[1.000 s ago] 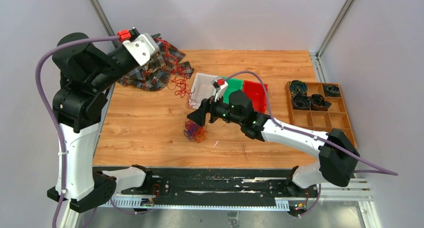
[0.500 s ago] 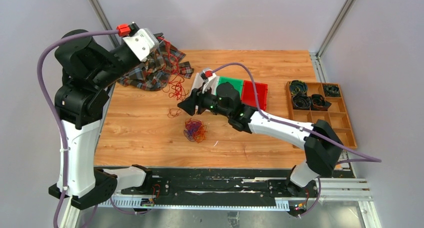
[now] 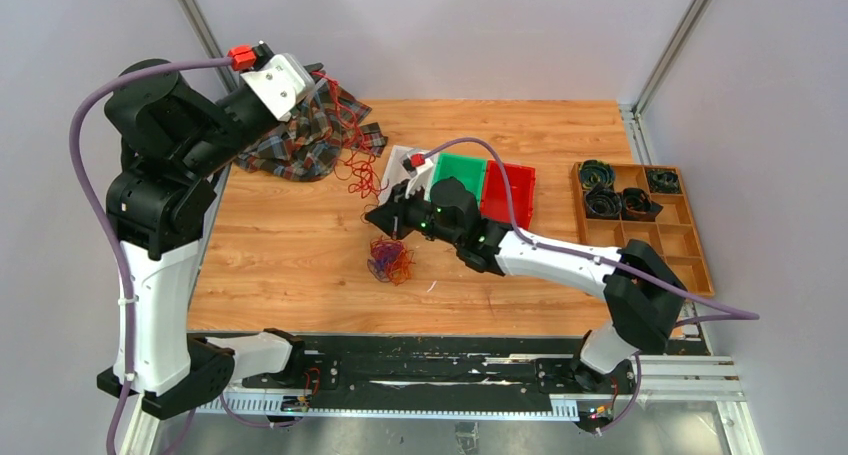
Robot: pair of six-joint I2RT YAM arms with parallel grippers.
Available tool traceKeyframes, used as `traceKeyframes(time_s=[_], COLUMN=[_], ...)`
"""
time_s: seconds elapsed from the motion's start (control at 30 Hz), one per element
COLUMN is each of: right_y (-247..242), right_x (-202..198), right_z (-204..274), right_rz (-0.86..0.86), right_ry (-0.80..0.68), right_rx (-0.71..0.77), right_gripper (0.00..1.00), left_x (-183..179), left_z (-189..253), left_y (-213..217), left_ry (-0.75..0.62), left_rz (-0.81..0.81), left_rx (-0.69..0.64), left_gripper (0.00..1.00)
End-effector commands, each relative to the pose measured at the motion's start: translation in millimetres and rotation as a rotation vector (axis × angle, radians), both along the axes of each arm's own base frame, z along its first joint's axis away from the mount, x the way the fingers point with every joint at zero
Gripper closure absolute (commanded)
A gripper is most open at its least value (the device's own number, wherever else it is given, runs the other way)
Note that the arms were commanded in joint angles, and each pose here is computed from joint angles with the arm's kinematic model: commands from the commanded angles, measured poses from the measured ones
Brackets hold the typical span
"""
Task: Untangle the cables
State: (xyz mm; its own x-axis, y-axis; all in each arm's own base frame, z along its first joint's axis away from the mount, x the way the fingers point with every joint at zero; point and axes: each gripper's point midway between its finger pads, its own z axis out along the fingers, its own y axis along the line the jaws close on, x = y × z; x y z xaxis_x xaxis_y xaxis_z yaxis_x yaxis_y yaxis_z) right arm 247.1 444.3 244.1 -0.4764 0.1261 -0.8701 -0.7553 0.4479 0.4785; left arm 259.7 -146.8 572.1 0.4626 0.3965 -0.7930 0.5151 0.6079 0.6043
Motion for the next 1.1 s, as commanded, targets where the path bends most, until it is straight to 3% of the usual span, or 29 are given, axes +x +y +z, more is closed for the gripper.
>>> traceKeyframes(time_s=[0.0,0.23,0.33,0.47,0.5,0.57,0.63,0.7,0.87,0.97,1.07], right_y=[-19.1,-78.4,-106.6,-120.6,-120.5,-114.8,-102.1,-95.5,-97.4,-97.5,-78.8], right_x=[-2.4,-32.1,-49.4,-58.8,-56.7,-51.8,-51.5,-41.3,1.7,13.9,13.4], right_z=[-1.6,-66.7,-89.7,-74.6,-64.9,-42.2,-20.4,-9.1,-15.3,-7.2,14.1], right_rz=[-0.042,-0.091,-0.098,-0.070,-0.072,-0.071,-0.028,-0.070,-0.310,-0.354,-0.285], right_ry=[-0.002,0.110,0.141,0.096,0.075,0.026,-0.027,-0.030,0.047,0.008,-0.090], right_rx=[0.002,-0.134,-0.200,-0.240,-0.246,-0.234,-0.201,-0.191,-0.322,-0.344,-0.196], right_gripper=[0.99,1.00,0.99,0.97,0.86,0.49,0.30,0.27,0.24,0.24,0.23], left_x=[-1.4,23.4,22.1,15.4,14.5,12.8,11.8,10.8,9.1,9.2,6.9], left_z=[18.6,41.3,48.1,45.9,43.9,40.1,35.3,30.7,18.0,15.8,14.5], left_y=[10.0,40.2,40.1,31.2,28.9,24.6,22.0,20.6,16.5,15.6,15.2], left_ry=[-0.061,-0.136,-0.159,-0.139,-0.132,-0.109,-0.086,-0.062,-0.019,-0.010,-0.002], left_rz=[0.056,0.262,0.259,0.201,0.187,0.163,0.148,0.140,0.118,0.114,0.108], left_rx=[-0.013,-0.011,-0.020,-0.039,-0.042,-0.052,-0.058,-0.073,-0.080,-0.081,-0.080], left_gripper=[1.00,1.00,1.00,1.00,1.00,1.00,1.00,1.00,0.99,1.00,1.00])
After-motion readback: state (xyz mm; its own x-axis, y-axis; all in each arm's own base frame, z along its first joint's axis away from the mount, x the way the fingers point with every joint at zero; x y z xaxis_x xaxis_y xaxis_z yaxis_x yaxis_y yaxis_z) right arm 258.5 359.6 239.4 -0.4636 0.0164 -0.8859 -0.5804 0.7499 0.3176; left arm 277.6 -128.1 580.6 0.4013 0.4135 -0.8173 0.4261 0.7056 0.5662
